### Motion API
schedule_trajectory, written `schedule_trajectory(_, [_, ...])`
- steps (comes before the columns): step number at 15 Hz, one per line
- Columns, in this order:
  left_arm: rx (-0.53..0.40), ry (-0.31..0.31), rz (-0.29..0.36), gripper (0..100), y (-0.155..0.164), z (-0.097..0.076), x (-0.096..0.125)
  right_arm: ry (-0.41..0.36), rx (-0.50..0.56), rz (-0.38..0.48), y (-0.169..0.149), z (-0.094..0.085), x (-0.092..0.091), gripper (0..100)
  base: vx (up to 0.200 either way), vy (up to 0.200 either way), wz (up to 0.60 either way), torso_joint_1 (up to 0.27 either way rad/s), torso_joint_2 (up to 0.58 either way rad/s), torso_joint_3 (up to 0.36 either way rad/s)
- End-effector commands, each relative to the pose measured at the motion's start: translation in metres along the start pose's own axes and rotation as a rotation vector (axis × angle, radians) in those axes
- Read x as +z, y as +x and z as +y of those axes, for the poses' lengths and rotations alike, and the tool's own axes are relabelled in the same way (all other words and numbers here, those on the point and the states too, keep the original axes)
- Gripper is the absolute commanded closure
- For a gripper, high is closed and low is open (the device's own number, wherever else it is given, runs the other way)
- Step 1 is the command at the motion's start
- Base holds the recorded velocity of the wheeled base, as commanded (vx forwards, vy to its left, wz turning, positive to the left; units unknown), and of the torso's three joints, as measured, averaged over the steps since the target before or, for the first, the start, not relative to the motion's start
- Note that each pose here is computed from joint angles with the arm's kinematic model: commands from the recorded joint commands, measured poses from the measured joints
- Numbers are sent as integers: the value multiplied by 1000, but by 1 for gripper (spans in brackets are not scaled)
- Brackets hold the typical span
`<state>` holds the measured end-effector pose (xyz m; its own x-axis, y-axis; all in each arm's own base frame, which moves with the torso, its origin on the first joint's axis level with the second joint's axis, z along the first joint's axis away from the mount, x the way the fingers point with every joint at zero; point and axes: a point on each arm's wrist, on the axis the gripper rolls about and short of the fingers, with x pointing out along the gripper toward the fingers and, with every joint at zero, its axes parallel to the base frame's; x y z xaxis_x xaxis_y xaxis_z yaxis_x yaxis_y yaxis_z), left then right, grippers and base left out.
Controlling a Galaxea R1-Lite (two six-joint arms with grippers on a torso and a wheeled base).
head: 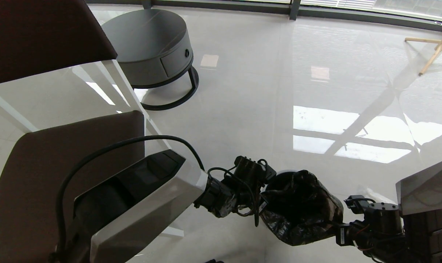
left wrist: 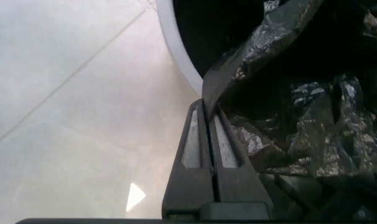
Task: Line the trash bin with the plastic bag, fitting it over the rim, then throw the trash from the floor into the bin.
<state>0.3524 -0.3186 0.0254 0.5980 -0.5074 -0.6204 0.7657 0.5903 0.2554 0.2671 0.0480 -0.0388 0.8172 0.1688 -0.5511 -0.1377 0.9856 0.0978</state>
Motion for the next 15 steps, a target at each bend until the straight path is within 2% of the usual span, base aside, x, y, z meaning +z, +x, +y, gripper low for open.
schedule_trajectory(1, [11,-5,-12,100,7,4,1,-2,-8,-6,4,-3,0,100,0,0,0,0,0,0])
schedule_trajectory(4, [27,-13,-13,100,10,10,1,-6,-17,-7,4,-6,1,100,0,0,0,0,0,0])
schedule_trajectory(7, [16,-12,22,100,10,7,-10,-4,-17,28,-1,-7,-6,100,0,0,0,0,0,0])
schedule_trajectory(15, [-3,-2,60,100,11,0,-18,-7,-14,84,3,-6,-19,100,0,0,0,0,0,0])
